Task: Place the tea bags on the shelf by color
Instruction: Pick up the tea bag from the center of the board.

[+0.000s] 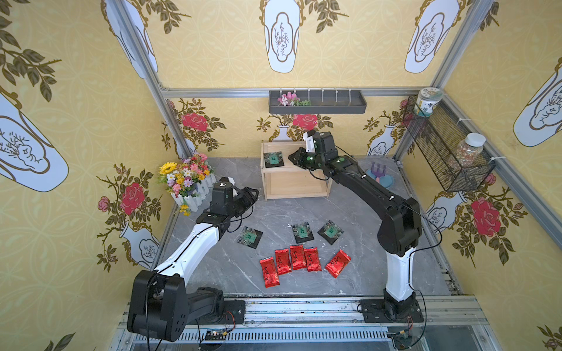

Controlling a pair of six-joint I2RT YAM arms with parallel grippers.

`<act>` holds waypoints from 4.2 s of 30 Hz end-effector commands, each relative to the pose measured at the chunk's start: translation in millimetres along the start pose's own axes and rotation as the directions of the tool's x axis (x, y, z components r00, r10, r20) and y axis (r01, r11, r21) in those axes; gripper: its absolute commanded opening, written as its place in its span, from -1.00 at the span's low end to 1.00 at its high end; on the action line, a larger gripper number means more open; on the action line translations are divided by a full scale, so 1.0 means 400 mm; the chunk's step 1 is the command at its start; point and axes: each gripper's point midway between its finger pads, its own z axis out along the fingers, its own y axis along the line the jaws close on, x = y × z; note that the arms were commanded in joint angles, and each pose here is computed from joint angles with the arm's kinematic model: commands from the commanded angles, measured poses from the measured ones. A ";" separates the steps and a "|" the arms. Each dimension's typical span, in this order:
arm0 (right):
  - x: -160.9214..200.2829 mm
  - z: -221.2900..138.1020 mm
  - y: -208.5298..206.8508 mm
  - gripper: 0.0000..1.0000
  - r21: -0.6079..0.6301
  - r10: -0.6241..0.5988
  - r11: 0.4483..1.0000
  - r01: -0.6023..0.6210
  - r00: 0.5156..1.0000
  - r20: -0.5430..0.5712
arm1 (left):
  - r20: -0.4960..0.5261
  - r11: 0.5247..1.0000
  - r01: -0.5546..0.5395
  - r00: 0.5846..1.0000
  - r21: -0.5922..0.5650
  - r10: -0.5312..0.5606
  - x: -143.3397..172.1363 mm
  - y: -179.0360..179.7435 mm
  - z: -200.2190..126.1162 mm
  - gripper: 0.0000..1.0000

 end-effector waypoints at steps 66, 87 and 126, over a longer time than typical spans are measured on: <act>0.612 -0.166 -0.396 -0.26 0.071 0.180 0.984 -0.166 0.853 -0.490 | -0.594 0.971 -0.228 0.773 0.068 0.223 0.585 0.024 0.252 -0.07; 0.620 -0.131 -0.387 -0.79 -0.010 0.268 0.947 -0.320 0.811 -0.520 | -0.589 0.971 -0.230 0.777 0.060 0.220 0.588 0.040 0.247 -0.10; 0.603 -0.131 -0.383 -1.00 -0.029 0.320 0.921 -0.387 0.799 -0.509 | -0.492 0.967 -0.229 0.833 0.111 0.254 0.510 -0.031 0.222 -0.07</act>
